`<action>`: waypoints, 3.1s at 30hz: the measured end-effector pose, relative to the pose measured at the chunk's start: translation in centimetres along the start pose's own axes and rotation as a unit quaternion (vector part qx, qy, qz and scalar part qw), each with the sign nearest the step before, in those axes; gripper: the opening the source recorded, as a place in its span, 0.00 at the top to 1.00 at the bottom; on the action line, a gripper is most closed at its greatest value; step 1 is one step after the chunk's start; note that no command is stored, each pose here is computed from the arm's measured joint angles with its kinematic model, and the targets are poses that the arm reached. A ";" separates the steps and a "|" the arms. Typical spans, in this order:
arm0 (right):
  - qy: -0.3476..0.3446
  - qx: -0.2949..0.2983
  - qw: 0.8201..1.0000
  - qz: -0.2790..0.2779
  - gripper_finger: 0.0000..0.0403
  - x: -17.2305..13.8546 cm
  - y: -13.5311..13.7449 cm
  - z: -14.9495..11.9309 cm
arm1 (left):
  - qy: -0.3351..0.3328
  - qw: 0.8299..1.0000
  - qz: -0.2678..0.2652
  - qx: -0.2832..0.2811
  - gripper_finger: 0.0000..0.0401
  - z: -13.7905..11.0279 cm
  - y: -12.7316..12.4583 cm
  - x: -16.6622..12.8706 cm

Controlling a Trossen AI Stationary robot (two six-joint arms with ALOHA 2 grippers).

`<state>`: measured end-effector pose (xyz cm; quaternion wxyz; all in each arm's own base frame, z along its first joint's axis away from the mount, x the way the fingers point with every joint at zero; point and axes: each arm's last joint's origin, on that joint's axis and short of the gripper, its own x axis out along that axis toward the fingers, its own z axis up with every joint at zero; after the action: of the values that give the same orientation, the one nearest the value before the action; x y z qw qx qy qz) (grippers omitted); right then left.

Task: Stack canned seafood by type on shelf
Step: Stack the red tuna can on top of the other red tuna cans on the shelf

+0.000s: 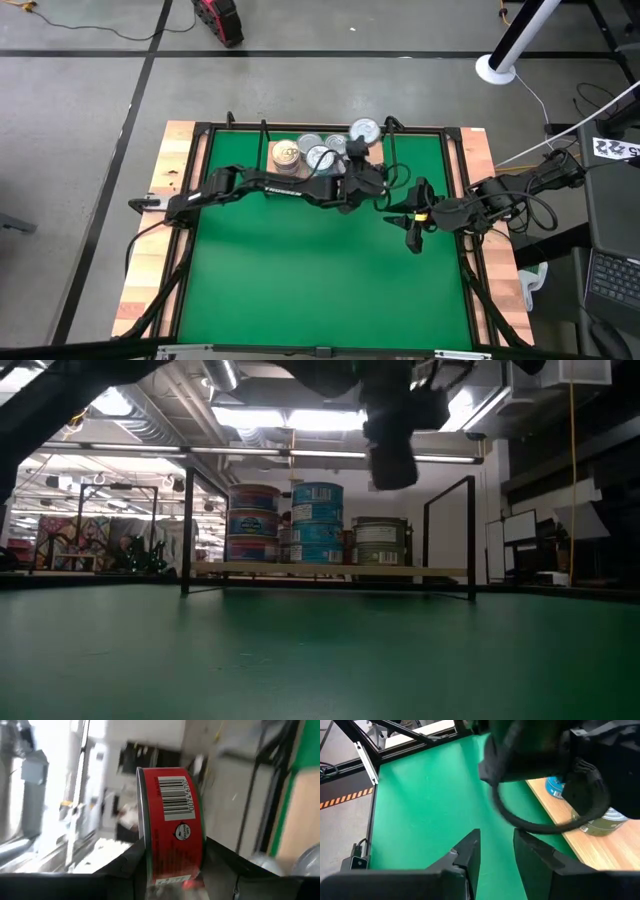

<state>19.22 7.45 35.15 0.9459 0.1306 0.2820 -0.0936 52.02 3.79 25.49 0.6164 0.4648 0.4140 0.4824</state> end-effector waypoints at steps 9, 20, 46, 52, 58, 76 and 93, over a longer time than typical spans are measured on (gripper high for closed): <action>0.001 0.000 1.000 0.000 0.71 0.0 0.0 0.0 | 0.045 0.999 0.002 -0.016 0.65 -1.2 -1.2 1.9; -0.006 -0.001 1.000 -0.011 0.71 0.0 -0.1 0.0 | 0.031 0.998 -0.020 -0.045 0.65 -1.5 -1.7 2.0; -0.006 -0.001 1.000 -0.011 0.71 0.0 -0.1 0.0 | 0.052 0.993 -0.106 -0.008 0.65 -4.1 -3.3 4.1; -0.006 -0.001 1.000 -0.011 0.71 0.0 -0.1 0.0 | 0.046 0.989 -0.140 -0.007 0.64 -4.4 -3.7 4.1; -0.006 -0.001 1.000 -0.011 0.71 0.0 -0.1 0.0 | 0.055 0.987 -0.148 0.020 0.61 -4.9 -3.9 4.0; -0.006 -0.001 1.000 -0.011 0.71 0.0 -0.1 0.0 | 0.059 0.986 -0.159 0.011 0.59 -5.1 -4.0 3.9; -0.008 -0.002 1.000 -0.015 0.71 0.0 -0.1 0.0 | 0.062 0.985 -0.158 0.000 0.59 -5.1 -4.1 3.8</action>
<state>19.21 7.35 35.16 0.9469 0.1239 0.2761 -0.1084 48.67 8.00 20.16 0.6582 0.3623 0.5197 0.4066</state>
